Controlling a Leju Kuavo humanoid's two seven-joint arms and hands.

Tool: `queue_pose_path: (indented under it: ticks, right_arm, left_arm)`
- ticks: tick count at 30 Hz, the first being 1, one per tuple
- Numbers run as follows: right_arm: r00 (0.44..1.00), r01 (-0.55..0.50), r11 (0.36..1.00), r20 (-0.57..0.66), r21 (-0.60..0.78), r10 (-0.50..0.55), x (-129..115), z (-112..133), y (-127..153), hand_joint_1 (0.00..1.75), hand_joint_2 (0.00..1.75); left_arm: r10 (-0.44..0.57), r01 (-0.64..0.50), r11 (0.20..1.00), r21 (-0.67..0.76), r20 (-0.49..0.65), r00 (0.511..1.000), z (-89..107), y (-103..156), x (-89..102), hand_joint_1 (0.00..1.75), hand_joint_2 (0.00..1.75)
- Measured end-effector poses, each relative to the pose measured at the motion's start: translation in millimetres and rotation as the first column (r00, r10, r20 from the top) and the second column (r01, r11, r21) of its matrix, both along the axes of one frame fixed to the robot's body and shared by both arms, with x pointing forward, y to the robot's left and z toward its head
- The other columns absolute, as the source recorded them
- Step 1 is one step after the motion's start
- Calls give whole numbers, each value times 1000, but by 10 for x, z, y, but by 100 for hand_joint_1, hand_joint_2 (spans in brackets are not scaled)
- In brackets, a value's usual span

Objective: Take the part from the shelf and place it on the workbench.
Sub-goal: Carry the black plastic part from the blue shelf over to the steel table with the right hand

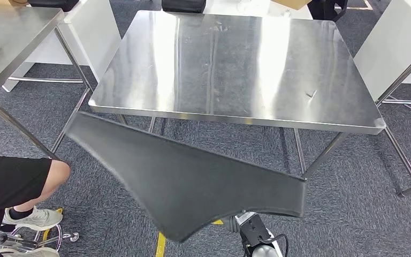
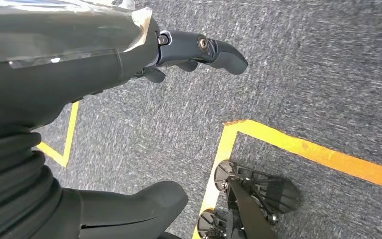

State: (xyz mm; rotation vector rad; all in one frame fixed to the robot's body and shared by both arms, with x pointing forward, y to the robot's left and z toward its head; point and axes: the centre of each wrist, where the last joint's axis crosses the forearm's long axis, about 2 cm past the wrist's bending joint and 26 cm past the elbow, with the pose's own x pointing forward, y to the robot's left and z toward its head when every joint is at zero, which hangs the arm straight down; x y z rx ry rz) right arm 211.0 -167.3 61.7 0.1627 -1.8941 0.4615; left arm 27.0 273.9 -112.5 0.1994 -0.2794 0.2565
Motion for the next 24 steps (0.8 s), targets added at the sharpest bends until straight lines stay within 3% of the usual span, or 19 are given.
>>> queue_pose_path:
  ticks: [10, 24]
  right_arm:
    - [1000, 25, 1000, -17, -12, -25, -78, -63, -110, 175, 175]
    - [1000, 14, 1000, -11, -19, -15, -8, -44, -85, 175, 175]
  left_arm:
    - [-16, 17, 1000, -14, 27, 999, -4, 4, -34, 0, 175]
    - [-1, 1, 1000, -11, 0, 1000, 0, -60, -26, 0, 175]
